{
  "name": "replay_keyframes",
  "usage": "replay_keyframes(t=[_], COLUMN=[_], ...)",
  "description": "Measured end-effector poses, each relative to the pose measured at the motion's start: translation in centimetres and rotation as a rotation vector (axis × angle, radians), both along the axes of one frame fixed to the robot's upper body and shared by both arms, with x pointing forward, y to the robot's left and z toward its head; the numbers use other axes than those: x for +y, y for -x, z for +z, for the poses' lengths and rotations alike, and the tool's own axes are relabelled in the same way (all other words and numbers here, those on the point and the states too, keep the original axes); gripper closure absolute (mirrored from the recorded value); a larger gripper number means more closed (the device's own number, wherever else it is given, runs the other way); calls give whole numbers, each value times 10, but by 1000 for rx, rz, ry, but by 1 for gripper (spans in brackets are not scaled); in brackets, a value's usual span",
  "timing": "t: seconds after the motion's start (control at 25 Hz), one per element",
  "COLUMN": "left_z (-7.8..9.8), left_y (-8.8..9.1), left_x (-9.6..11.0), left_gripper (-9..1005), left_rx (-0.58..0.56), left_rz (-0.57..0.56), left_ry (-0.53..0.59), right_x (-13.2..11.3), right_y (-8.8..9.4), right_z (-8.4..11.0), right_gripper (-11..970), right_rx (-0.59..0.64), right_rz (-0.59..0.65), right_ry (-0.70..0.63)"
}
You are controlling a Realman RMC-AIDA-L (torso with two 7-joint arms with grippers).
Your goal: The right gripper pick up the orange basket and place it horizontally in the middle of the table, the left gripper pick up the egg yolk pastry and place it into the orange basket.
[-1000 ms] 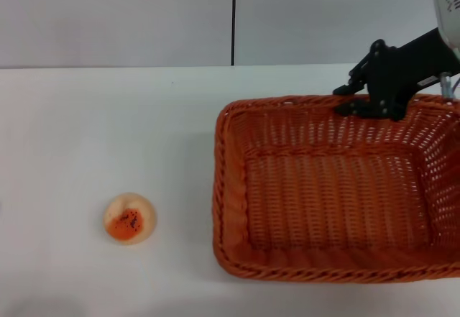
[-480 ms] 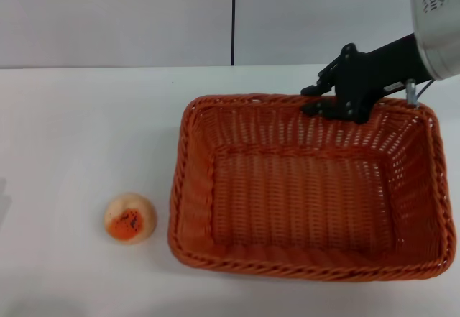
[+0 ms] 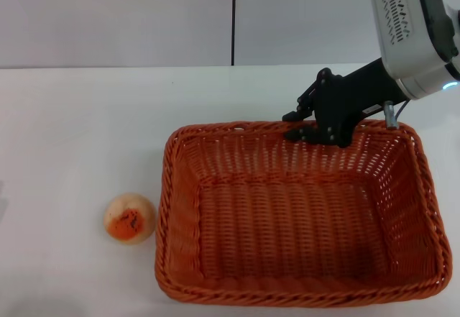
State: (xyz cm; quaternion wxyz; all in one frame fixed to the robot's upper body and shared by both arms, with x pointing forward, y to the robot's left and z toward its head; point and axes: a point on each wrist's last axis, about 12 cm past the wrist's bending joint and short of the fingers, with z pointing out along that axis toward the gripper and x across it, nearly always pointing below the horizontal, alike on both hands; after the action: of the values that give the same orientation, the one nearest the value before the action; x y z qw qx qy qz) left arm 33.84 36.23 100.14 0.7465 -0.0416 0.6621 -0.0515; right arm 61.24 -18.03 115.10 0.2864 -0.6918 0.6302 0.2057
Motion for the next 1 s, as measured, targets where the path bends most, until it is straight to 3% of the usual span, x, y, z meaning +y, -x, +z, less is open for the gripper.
replay_keyframes(t=[0.36, 0.52, 0.8, 0.92, 0.96, 1.0], left_z=[1, 1, 3, 4, 4, 4], left_y=[-1, -1, -2, -2, -3, -3], left_x=[0, 1, 4, 7, 9, 9], left_gripper=[187, 187, 187, 187, 187, 187], left_rx=[-7, -10, -16, -15, -14, -14], left_rz=[-3, 0, 4, 0, -5, -5], left_ry=[-1, -2, -2, 0, 4, 4], right_x=[2, 1, -19, -35, -48, -48], right_y=[0, 2, 22, 38, 51, 51], right_z=[3, 9, 34, 43, 45, 45], right_gripper=[654, 477, 340, 294, 294, 294], right_rx=[-2, -19, -63, -87, -90, -90], right_rz=[-54, -65, -121, -165, -206, -206], right_ry=[-25, -55, -268, -398, -511, -511])
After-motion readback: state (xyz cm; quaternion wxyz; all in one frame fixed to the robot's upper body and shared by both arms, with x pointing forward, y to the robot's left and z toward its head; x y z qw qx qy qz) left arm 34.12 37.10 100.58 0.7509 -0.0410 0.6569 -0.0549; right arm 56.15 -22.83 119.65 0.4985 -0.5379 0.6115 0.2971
